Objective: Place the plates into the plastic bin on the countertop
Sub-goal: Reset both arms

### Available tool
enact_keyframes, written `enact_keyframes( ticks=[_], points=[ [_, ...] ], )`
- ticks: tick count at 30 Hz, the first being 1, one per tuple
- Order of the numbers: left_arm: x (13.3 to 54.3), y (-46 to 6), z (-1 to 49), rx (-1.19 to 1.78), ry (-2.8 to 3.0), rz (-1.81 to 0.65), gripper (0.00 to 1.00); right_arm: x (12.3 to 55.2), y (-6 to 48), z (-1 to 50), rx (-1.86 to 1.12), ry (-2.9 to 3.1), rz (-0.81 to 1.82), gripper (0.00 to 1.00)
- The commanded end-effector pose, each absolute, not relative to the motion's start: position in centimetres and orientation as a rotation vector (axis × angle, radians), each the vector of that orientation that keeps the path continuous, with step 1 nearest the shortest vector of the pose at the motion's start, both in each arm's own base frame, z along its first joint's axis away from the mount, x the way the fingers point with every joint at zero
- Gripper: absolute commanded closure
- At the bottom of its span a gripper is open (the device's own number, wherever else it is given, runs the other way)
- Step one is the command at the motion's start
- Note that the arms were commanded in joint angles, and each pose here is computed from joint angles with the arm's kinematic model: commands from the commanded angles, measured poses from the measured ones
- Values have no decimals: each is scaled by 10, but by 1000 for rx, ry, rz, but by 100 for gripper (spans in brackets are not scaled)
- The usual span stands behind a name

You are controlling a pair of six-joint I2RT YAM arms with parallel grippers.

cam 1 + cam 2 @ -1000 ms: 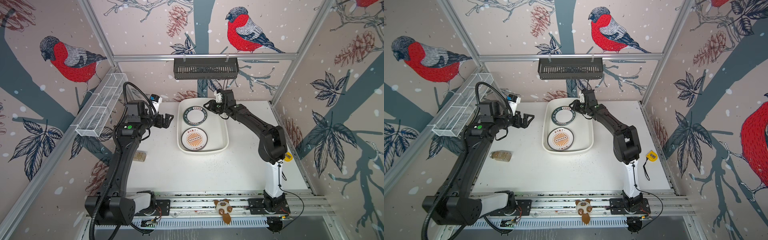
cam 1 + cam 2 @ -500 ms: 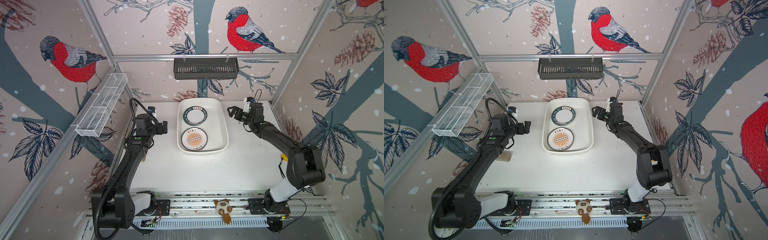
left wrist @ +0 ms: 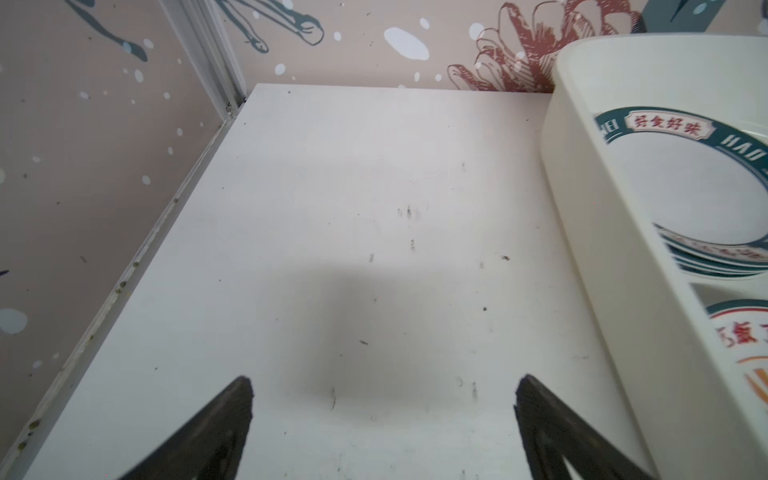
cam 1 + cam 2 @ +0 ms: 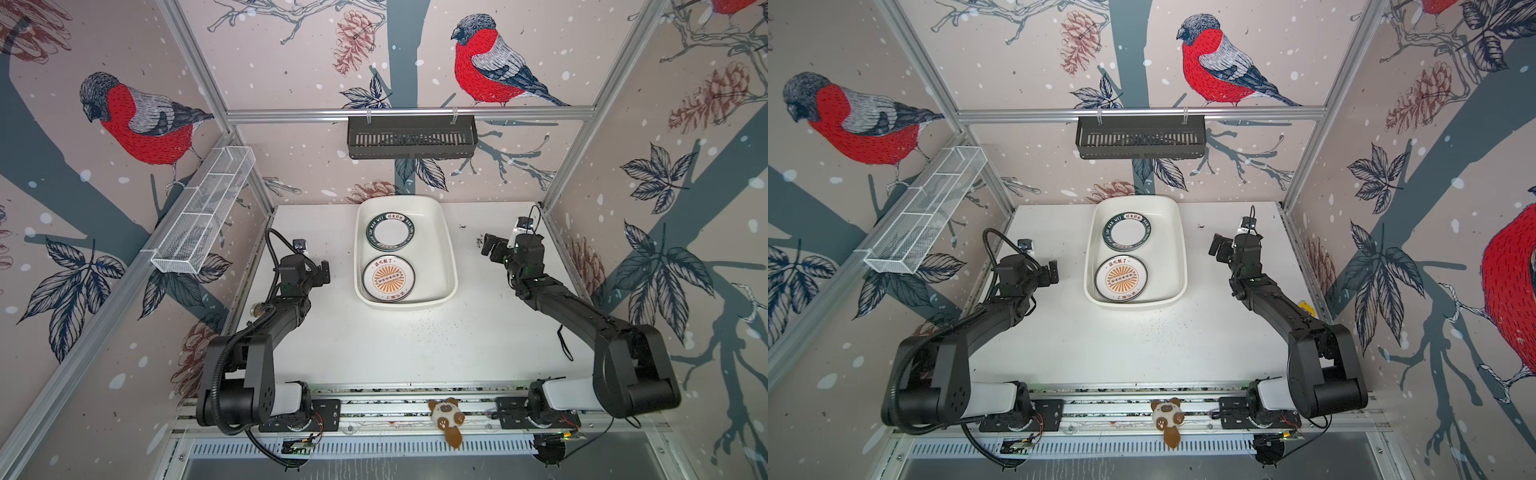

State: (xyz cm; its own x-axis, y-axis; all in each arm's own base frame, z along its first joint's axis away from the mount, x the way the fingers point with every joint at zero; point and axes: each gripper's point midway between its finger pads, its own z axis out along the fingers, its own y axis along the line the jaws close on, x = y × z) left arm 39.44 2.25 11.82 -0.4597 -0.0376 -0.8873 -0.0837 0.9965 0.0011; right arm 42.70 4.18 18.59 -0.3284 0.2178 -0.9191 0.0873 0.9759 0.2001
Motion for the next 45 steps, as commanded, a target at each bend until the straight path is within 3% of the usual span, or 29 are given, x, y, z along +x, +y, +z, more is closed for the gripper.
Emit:
enact_keyframes(
  ticks=[1, 9, 18, 39, 45],
  points=[
    [401, 34, 138, -98, 1871, 115, 2, 419, 4, 190, 286, 1817, -73, 0],
    [392, 47, 127, -133, 1824, 128, 1, 386, -13, 156, 210, 1773, -238, 0],
    [372, 33, 145, -122, 1716, -18, 1, 361, -32, 143, 280, 1704, -180, 0],
    [348, -2, 143, 74, 1556, -126, 1, 351, -41, 139, 266, 1593, -132, 0],
    [366, -3, 136, 83, 1621, -145, 1, 364, -35, 132, 219, 1643, -122, 0]
  ],
)
